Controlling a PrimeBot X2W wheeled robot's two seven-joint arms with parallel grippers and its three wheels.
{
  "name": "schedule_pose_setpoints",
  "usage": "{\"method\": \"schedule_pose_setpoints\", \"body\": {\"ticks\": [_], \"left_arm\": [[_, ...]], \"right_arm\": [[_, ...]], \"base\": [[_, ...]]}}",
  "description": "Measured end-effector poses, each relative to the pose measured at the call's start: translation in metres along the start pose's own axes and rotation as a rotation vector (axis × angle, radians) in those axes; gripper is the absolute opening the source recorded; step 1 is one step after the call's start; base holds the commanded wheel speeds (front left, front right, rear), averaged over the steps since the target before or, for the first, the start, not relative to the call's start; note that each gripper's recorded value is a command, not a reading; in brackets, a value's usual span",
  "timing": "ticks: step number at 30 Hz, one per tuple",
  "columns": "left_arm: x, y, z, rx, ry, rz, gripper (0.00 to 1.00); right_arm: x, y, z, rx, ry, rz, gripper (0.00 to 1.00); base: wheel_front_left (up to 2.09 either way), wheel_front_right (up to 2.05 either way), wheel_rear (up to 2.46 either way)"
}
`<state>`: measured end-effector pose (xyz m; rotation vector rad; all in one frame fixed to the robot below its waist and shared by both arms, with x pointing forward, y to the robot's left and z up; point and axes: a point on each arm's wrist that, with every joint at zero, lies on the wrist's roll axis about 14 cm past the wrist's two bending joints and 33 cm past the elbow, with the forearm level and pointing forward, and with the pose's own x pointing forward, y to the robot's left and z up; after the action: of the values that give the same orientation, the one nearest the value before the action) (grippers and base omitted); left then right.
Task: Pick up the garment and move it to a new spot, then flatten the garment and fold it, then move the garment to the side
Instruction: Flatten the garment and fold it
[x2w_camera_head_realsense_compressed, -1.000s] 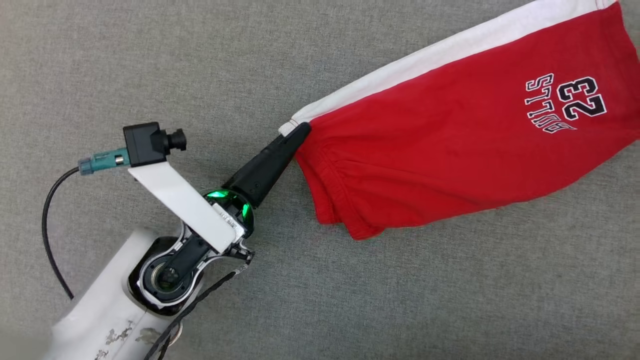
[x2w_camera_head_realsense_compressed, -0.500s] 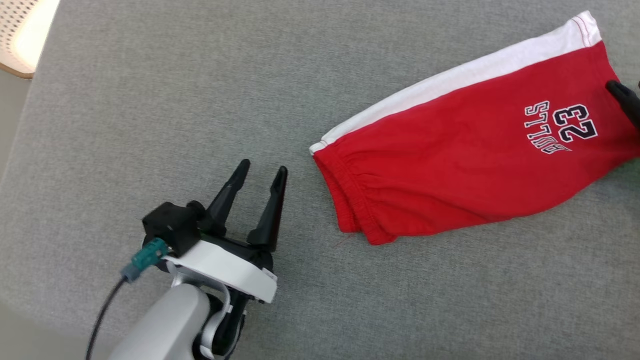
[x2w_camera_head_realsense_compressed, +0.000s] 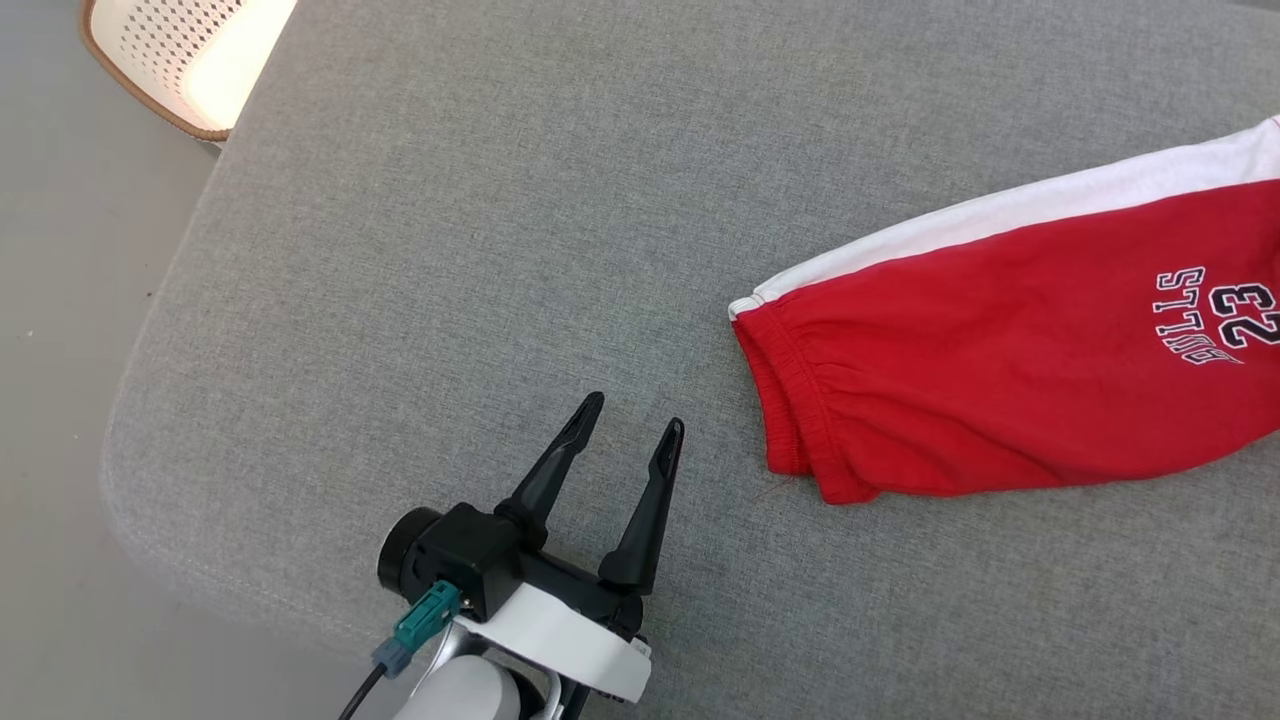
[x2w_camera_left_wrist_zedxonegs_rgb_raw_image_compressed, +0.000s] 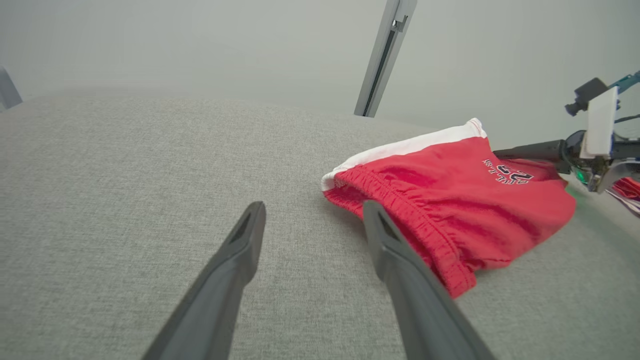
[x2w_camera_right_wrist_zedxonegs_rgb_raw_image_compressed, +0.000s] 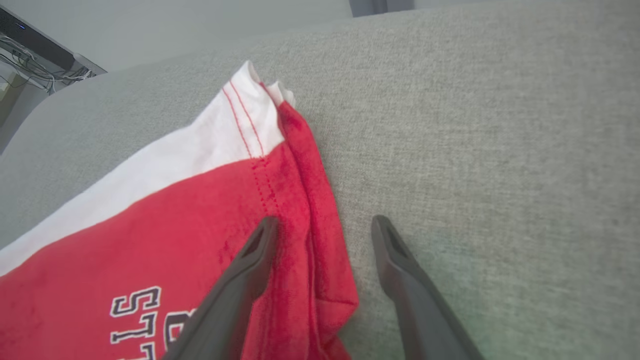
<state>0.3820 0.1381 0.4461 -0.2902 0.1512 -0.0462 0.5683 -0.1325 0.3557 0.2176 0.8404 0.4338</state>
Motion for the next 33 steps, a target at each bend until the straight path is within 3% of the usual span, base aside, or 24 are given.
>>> {"method": "schedule_pose_setpoints", "body": {"ticks": [2, 10, 22, 28, 33], "left_arm": [[0.001, 0.001, 0.004, 0.017, -0.014, 0.0, 1.0], [0.002, -0.005, 0.008, 0.049, -0.037, -0.028, 1.0], [0.006, -0.035, 0.003, 0.039, -0.033, -0.147, 1.0], [0.007, -0.044, -0.001, 0.045, -0.024, -0.186, 1.0], [0.004, -0.052, -0.001, 0.047, -0.023, -0.215, 1.0]], "right_arm": [[0.0, 0.002, -0.002, 0.014, 0.014, 0.004, 0.0], [-0.019, 0.005, -0.012, 0.037, -0.011, 0.017, 0.0], [-0.12, -0.072, -0.008, 0.024, -0.106, -0.185, 0.0], [-0.148, -0.084, 0.002, -0.111, -0.13, -0.258, 0.0], [-0.152, -0.057, 0.025, -0.227, -0.178, -0.232, 0.0]], "base": [[0.0, 0.0, 0.0], [0.0, 0.0, 0.0], [0.0, 0.0, 0.0], [0.0, 0.0, 0.0], [0.0, 0.0, 0.0]]}}
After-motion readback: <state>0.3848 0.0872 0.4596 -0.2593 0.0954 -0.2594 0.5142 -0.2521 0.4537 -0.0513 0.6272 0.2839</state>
